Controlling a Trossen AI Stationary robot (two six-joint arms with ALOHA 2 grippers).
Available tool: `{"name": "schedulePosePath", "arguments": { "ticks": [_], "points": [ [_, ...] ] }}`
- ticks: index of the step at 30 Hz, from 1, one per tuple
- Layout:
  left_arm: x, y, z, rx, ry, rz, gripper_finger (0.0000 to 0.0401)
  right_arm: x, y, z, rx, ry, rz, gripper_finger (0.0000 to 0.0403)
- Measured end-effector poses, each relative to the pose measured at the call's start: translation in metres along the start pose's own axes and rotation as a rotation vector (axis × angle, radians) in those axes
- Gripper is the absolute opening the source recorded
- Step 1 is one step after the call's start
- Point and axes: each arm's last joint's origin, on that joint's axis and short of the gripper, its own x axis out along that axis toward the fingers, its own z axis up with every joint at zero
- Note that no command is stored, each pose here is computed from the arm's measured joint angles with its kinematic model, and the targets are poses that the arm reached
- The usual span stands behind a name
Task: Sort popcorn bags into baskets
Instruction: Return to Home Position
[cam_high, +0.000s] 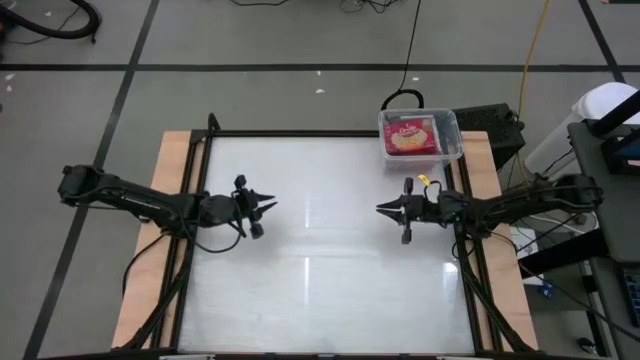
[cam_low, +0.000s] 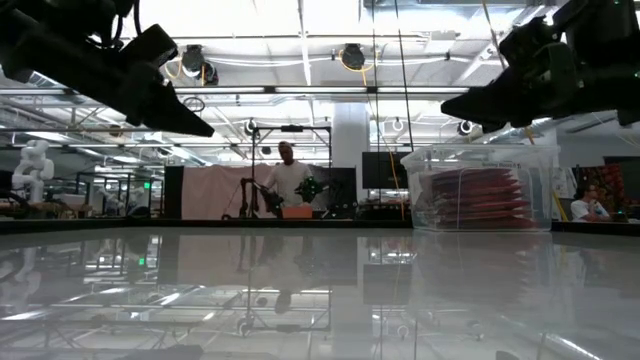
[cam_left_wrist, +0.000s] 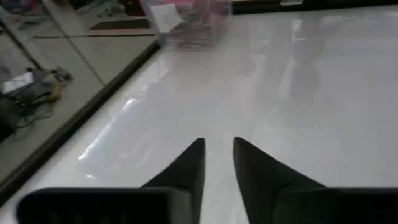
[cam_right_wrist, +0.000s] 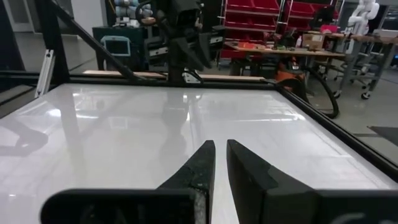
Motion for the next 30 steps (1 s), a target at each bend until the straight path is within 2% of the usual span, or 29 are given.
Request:
{"name": "schedulePosePath", "arguments": {
  "ticks": [5, 7, 12, 30],
  "points": [
    [-0.001, -0.004, -0.003, 0.003, 0.001, -0.092, 0.0020, -0.007, -0.001, -0.002, 0.019, -0.028, -0.002, 0.0034],
    [-0.003, -0.004, -0.007, -0.003, -0.002, -0.108, 0.0007, -0.010, -0.001, 0.001, 0.031, -0.047, -0.002, 0.0034],
    [-0.010, 0.000, -0.017, -0.047, -0.037, -0.112, 0.0006, -0.015, -0.002, 0.007, 0.034, -0.109, -0.005, 0.0034],
    [-0.037, 0.015, -0.040, -0.056, -0.193, -0.119, 0.0007, -0.020, -0.002, 0.007, -0.019, -0.086, -0.007, 0.0034]
  ]
}}
